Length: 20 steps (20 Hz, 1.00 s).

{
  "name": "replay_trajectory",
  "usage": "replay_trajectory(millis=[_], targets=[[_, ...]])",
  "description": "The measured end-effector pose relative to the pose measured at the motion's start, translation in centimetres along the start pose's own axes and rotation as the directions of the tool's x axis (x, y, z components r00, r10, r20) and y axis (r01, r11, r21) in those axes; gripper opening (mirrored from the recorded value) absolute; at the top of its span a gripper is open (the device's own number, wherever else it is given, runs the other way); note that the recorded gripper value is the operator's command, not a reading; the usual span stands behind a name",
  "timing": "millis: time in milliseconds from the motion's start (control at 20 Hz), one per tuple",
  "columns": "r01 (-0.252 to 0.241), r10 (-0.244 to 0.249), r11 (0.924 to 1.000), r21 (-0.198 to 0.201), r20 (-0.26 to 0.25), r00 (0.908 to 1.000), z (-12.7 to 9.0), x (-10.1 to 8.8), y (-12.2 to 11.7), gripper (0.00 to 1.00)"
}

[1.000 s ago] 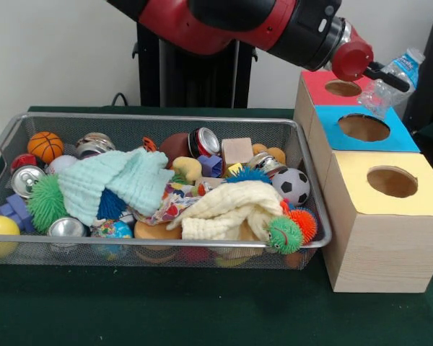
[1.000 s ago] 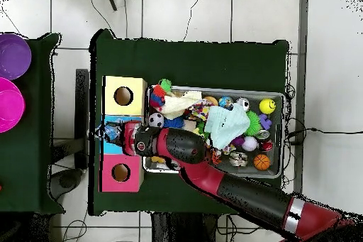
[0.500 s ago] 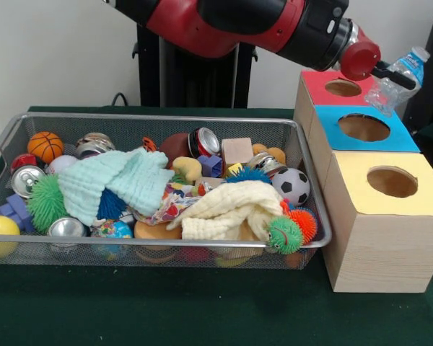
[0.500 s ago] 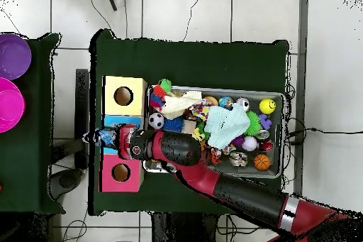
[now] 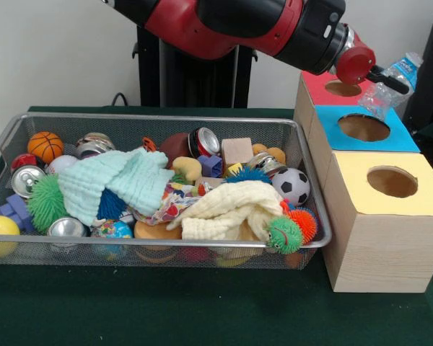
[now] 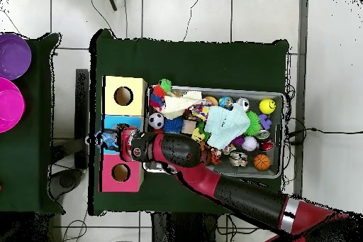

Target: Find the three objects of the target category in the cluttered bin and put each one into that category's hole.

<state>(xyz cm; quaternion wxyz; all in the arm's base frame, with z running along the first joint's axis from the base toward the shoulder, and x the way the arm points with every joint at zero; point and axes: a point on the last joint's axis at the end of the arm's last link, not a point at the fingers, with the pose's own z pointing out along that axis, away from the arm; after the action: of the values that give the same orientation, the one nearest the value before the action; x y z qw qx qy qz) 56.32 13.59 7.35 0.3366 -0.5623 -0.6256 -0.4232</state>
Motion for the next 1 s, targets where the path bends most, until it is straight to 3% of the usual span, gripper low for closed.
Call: replay_trajectory(millis=[250, 300, 1000], targets=[[0.004, -0.005, 0.9998, 0.019, 0.033, 0.9994, 0.1, -0.5, -0.6, 0.00], [0.010, -0.012, 0.9996, 0.025, 0.046, 0.9989, 0.1, -0.6, -0.7, 1.00], [0.054, -0.058, 0.9975, 0.045, 0.076, 0.9954, 0.1, -0.5, -1.1, 1.00]])
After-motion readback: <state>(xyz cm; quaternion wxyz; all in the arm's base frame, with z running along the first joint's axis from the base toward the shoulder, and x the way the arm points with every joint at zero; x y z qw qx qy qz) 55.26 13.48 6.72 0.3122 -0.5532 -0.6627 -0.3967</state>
